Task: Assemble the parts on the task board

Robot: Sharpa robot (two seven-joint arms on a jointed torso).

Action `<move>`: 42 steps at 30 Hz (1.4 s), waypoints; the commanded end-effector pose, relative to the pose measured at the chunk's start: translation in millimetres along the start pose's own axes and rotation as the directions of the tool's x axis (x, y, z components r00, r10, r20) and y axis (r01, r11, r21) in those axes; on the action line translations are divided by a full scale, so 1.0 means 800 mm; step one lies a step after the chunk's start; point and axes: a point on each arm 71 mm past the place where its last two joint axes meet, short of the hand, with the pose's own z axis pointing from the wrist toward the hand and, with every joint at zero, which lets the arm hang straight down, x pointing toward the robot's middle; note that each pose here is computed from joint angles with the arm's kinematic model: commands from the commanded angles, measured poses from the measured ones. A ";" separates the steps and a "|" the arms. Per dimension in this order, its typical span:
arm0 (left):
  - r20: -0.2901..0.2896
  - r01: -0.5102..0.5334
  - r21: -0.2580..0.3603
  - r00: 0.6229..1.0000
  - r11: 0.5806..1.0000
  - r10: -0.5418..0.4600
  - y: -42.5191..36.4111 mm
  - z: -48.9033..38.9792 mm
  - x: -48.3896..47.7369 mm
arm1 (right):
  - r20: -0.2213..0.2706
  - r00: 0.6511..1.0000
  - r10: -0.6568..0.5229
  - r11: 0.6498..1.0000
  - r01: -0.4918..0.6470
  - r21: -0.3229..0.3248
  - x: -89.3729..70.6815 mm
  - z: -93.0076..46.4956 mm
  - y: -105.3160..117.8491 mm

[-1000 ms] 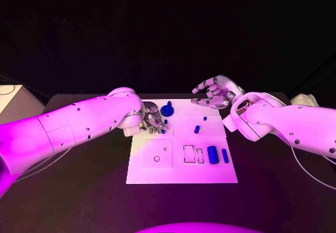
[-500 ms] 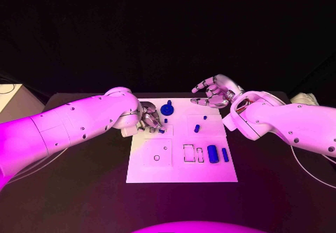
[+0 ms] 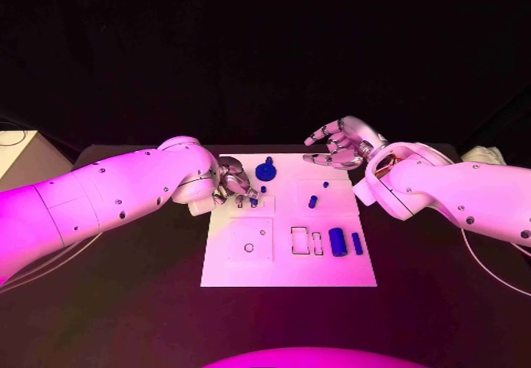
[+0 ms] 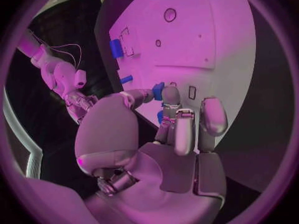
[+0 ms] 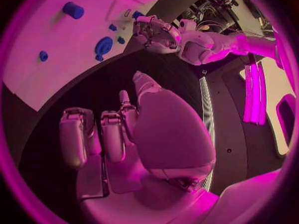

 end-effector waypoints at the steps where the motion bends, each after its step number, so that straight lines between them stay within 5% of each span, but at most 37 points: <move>1: 0.062 0.016 0.012 0.998 1.000 -0.016 -0.0033 0.000 -0.003 | -0.015 1.000 -0.004 1.000 0.004 -0.001 0.001 0.000 0.000; 13: 0.138 -0.061 -0.010 0.988 0.998 0.062 -0.0067 0.003 -0.003 | -0.016 1.000 -0.005 1.000 0.005 0.002 0.000 0.000 -0.002; 42: 0.139 -0.130 -0.031 0.981 0.991 0.133 0.0006 0.012 0.020 | -0.024 1.000 -0.006 1.000 0.006 0.010 0.000 -0.001 -0.004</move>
